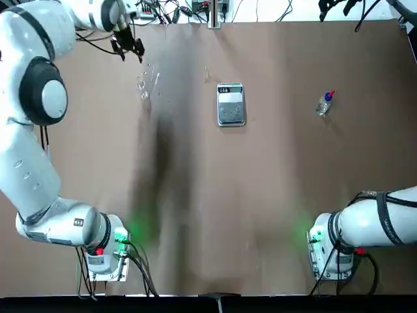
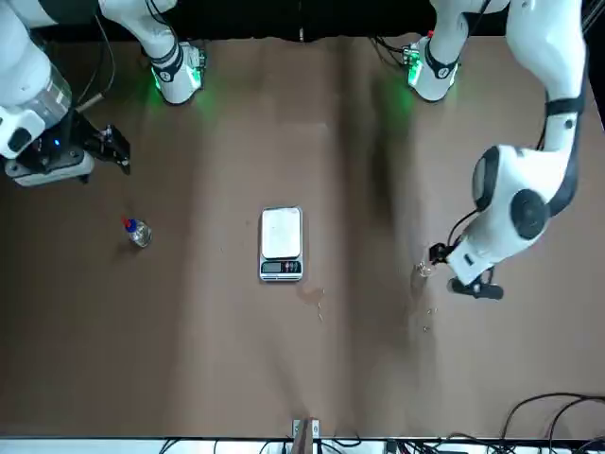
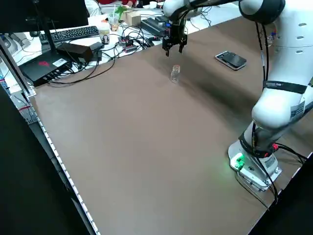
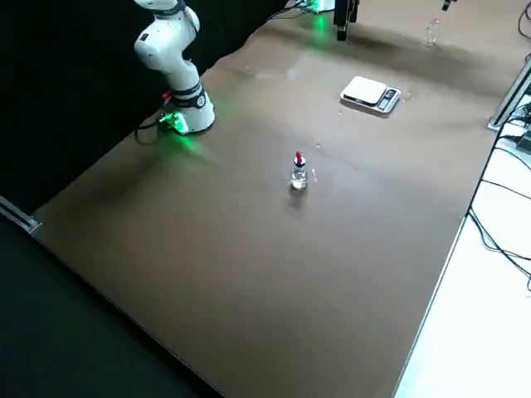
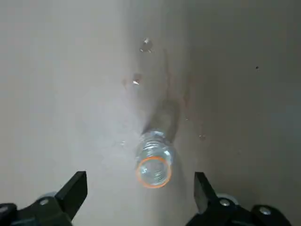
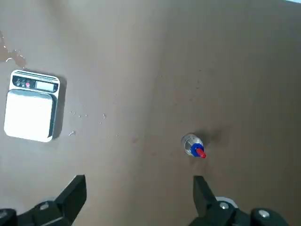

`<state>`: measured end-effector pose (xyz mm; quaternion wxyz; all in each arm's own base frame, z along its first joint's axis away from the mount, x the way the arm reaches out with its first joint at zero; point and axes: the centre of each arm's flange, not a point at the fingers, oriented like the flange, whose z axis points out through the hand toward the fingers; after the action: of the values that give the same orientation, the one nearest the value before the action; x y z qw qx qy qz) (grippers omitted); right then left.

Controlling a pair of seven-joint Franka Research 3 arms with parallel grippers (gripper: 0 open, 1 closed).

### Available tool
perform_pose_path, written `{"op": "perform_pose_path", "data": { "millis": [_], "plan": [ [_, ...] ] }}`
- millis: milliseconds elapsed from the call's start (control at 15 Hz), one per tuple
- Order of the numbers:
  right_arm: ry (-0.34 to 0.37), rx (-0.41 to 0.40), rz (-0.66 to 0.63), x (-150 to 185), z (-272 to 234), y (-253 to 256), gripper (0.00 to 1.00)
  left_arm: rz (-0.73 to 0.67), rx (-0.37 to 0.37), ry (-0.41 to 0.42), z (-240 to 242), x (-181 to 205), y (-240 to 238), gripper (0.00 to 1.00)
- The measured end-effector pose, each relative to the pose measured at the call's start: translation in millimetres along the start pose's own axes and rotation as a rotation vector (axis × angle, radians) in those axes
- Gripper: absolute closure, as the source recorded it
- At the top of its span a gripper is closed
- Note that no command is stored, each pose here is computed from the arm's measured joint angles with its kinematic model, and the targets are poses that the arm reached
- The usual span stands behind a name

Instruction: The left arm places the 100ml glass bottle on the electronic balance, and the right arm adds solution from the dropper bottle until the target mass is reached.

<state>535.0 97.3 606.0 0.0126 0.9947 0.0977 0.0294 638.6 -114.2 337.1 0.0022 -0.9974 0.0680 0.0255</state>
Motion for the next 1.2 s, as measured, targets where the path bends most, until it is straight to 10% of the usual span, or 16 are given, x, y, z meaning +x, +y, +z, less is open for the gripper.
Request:
{"op": "perform_pose_path", "data": {
  "millis": [1200],
  "plan": [
    [-0.178,0.023,0.114,-9.0,164.7,105.3,0.09,-0.142,0.029,-0.06,88.8,-9.0,13.4,0.2]
  ]
}}
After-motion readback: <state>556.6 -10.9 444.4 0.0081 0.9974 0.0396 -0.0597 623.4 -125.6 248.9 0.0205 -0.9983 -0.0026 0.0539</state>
